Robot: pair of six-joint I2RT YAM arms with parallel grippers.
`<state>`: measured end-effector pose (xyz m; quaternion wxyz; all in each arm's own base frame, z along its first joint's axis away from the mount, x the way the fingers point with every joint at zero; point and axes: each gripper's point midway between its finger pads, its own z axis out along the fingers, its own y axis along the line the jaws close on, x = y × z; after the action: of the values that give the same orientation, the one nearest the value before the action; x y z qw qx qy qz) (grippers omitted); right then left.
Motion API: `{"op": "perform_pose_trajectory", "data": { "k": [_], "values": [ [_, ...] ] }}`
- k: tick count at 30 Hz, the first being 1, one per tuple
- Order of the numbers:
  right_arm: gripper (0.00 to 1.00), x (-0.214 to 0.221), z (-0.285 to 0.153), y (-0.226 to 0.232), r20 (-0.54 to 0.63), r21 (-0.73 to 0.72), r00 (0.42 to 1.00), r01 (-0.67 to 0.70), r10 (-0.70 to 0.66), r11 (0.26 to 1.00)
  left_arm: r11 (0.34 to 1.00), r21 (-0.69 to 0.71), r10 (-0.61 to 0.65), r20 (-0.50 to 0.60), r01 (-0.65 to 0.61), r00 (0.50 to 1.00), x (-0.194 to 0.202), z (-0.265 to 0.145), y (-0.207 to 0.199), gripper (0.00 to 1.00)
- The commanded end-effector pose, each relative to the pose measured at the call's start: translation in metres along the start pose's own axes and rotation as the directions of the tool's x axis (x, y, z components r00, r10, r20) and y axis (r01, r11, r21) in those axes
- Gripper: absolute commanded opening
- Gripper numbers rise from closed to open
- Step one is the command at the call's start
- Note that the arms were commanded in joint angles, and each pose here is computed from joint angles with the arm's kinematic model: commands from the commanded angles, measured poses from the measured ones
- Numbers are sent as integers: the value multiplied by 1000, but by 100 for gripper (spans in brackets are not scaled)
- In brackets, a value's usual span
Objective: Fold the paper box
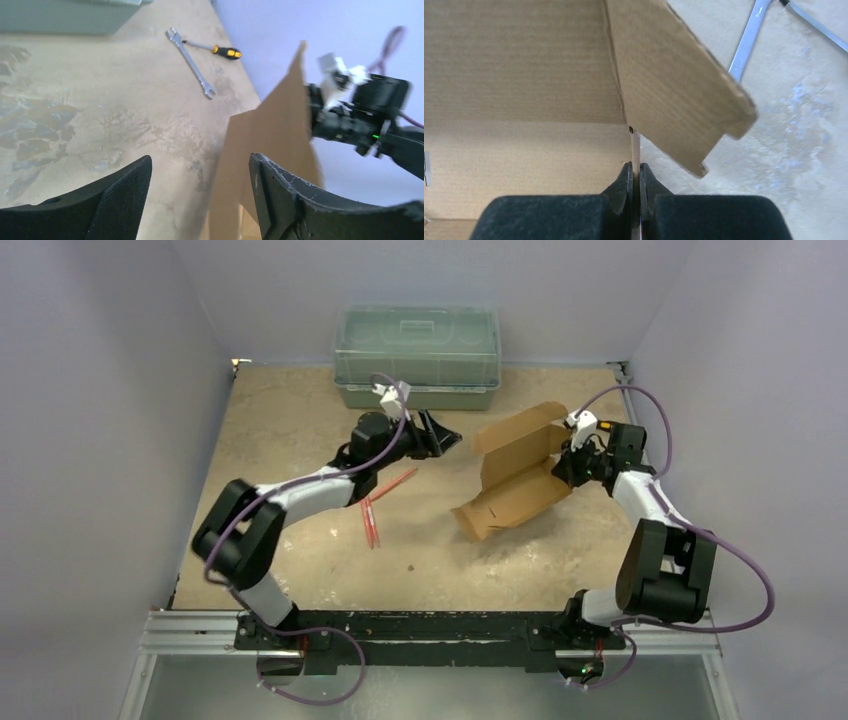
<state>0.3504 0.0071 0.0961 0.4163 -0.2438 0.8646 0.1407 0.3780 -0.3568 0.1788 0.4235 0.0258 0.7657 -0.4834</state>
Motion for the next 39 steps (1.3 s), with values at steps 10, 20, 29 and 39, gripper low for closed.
{"op": "perform_pose_trajectory", "data": {
  "k": [10, 20, 29, 39],
  "values": [
    [19, -4, 33, 29, 11, -60, 967, -253, 254, 966, 980, -195, -37, -36, 29, 999, 99, -96, 19, 68],
    [45, -28, -7, 36, 112, -82, 993, -15, 24, 997, 953, -293, -77, -12, 70, 997, 121, -115, 52, 54],
    [83, -7, -69, 165, 515, -407, 674, 736, -529, 541, 957, -284, -51, 19, 54, 999, 120, -124, 57, 44],
    [88, -54, -59, 157, 574, -396, 530, 847, -624, 355, 965, -243, -101, 7, 99, 995, 127, -121, 51, 39]
  ]
}}
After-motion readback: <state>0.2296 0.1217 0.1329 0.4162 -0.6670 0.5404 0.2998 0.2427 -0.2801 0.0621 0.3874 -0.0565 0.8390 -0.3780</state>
